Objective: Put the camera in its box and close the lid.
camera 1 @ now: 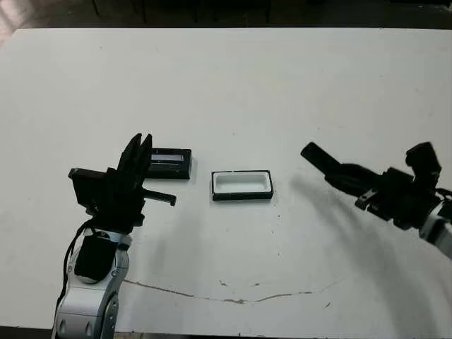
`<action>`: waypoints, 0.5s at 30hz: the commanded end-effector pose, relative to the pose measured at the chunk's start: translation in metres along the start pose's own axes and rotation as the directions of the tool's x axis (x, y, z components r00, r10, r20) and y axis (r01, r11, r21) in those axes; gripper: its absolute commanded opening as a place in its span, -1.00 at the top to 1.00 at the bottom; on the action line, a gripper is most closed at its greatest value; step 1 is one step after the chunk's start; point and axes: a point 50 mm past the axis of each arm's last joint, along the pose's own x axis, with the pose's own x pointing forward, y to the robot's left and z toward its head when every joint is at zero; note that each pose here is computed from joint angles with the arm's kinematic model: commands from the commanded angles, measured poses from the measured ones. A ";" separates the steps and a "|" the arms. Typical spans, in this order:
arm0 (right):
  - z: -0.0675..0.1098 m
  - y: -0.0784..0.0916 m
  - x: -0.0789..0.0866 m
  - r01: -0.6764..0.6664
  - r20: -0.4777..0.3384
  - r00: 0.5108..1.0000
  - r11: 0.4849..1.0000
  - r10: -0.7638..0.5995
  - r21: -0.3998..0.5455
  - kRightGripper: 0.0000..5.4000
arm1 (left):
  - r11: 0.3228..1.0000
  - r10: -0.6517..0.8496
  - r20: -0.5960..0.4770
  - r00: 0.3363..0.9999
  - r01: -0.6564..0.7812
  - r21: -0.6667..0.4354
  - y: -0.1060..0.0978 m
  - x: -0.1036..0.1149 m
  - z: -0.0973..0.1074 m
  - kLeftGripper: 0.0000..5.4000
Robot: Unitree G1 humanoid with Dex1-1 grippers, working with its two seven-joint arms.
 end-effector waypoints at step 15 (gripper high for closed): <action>0.083 0.003 0.043 -0.420 -0.032 0.905 0.878 0.425 -0.231 0.97 | 1.000 0.004 -0.034 0.999 -0.004 0.013 0.000 -0.004 -0.005 1.00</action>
